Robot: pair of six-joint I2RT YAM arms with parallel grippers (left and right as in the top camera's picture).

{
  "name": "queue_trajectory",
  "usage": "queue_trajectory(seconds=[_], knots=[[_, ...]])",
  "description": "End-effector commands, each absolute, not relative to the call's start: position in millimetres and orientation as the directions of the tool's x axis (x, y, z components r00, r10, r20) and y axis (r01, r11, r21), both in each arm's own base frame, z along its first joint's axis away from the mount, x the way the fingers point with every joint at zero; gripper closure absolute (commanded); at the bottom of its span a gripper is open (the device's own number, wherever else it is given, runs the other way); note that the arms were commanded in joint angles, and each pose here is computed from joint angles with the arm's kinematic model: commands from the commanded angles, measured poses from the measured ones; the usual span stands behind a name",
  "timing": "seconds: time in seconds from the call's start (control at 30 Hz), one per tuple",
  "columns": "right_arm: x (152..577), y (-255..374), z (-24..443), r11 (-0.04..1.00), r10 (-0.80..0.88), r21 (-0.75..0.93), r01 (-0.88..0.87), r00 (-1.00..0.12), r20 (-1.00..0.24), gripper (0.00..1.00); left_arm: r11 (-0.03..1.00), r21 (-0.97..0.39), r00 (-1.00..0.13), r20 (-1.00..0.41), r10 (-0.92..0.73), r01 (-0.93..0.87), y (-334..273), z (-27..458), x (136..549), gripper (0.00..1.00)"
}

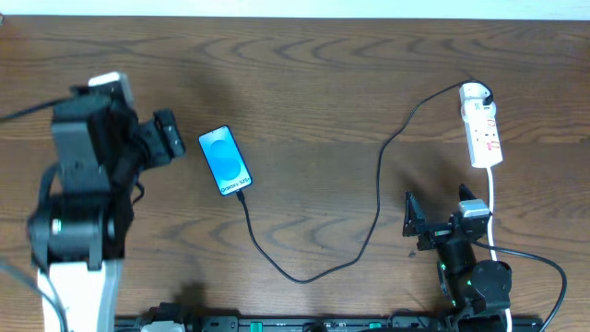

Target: Plug charger to phone and switch on socket

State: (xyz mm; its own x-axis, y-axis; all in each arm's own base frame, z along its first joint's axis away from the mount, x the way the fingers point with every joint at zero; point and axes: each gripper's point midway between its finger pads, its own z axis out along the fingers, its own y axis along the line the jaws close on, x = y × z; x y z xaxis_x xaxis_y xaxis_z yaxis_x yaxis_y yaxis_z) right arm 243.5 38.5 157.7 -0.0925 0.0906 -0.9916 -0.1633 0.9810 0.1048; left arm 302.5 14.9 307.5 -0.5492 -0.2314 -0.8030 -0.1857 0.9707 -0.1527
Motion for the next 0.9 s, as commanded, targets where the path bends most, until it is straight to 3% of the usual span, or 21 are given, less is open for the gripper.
queue_trajectory(seconds=[0.0,0.23,0.4,0.57,0.87], knots=[[243,38,158,0.982,0.083,0.096,-0.163,-0.085,-0.993,0.01,0.974,-0.127,-0.483,-0.851,-0.204,-0.188,18,303,286,0.08],[243,38,158,0.982,0.083,0.096,-0.163,-0.085,-0.993,0.01,0.984,-0.164,-0.25,-0.952,-0.178,-0.074,-1,287,274,0.08],[243,38,158,0.982,0.083,0.096,-0.163,-0.085,-0.993,0.01,0.992,-0.044,-0.139,-0.99,-0.027,0.119,-28,267,261,0.09],[243,38,158,0.982,0.083,0.096,-0.163,-0.085,-0.993,0.01,0.99,0.04,-0.102,-0.993,0.054,0.135,-28,232,252,0.08],[243,38,158,0.982,0.083,0.096,-0.163,-0.085,-0.993,0.01,0.998,0.053,-0.11,-0.992,0.058,0.045,-12,172,243,0.09]])
